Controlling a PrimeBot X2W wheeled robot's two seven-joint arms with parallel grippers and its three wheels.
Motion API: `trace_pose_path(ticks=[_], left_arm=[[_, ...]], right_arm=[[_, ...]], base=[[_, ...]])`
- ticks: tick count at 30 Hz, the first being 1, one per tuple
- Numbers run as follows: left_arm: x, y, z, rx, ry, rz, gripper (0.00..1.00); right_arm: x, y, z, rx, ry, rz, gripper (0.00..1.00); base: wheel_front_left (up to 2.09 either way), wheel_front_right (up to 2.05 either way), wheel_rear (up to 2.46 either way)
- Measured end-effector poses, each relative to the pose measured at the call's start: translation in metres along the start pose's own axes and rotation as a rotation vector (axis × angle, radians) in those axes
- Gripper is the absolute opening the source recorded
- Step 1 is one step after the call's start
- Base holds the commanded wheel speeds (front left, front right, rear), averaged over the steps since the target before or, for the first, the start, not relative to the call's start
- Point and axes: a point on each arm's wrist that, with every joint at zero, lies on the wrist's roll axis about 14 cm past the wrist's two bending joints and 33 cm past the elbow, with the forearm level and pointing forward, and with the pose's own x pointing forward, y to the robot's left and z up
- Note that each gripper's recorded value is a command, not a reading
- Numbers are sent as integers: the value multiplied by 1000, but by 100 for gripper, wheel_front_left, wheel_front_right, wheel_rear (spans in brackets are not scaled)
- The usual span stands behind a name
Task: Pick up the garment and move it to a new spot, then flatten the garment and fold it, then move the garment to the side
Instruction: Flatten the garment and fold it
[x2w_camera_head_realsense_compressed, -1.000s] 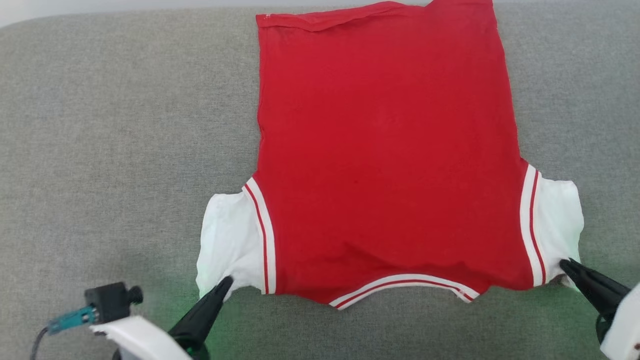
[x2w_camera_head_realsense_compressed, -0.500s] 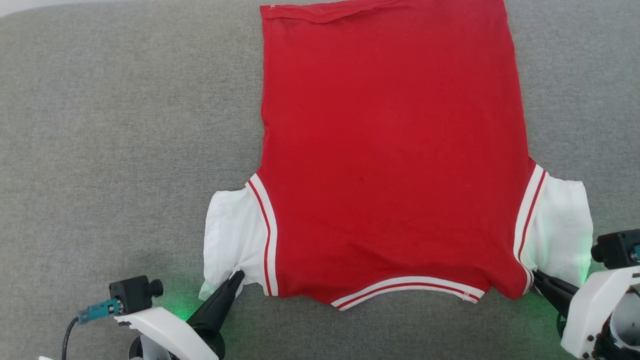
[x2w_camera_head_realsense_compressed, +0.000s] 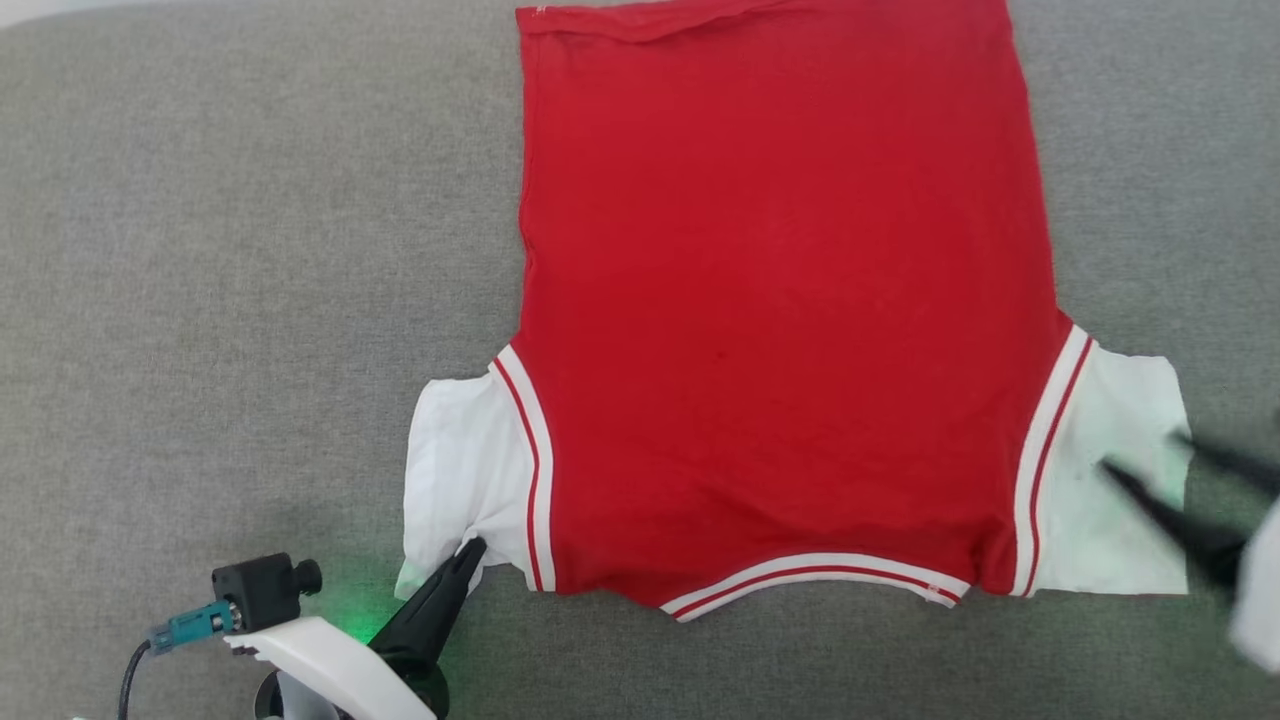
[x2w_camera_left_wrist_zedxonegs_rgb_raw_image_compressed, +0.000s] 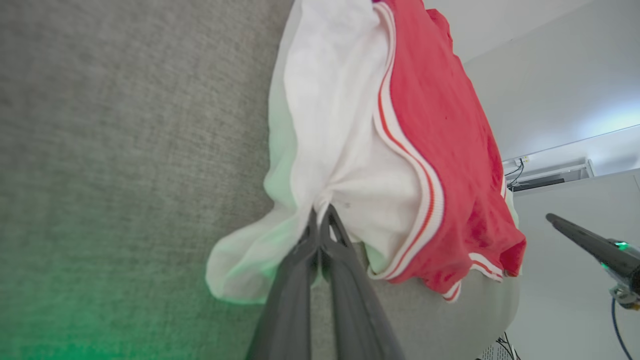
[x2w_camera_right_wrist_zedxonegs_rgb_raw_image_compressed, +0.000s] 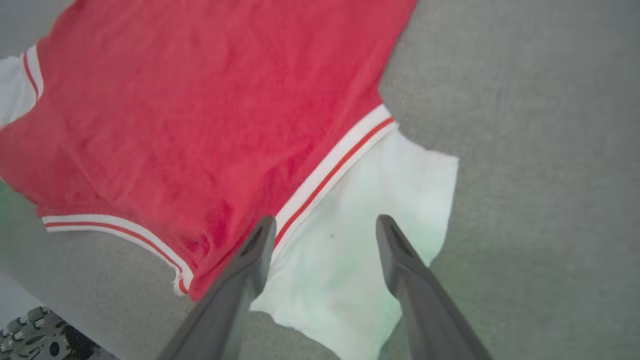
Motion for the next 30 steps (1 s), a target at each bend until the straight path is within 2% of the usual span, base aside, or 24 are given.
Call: trace_pose_path(ticks=[2, 3, 4, 7, 11, 15, 23, 30], left_arm=[[1, -3, 0, 0, -3, -7, 0], [2, -6, 0, 9, -3, -18, 0], [2, -6, 0, 9, -3, -18, 0], [7, -11, 3, 22, -6, -34, 0], [19, -16, 7, 74, 0, -49, 0], [26, -22, 13, 97, -2, -69, 0], [29, -24, 26, 104, -46, -73, 0], [18, -14, 33, 106, -75, -37, 0]], right_arm=[[-8, -9, 27, -41, -44, -21, 100], [-11, -20, 59, -85, -96, -50, 100], [-11, -20, 59, -85, -96, -50, 100], [-4, -31, 103, -108, -162, -69, 100], [30, -47, 157, -71, -225, -77, 100], [77, -69, 190, -105, -185, -164, 100], [169, -91, 203, -41, -35, -233, 100], [233, -86, 174, 10, 106, -222, 100]], base=[[0, 0, 0], [0, 0, 0], [0, 0, 0], [0, 0, 0], [0, 0, 0], [0, 0, 0], [0, 0, 0], [0, 0, 0]])
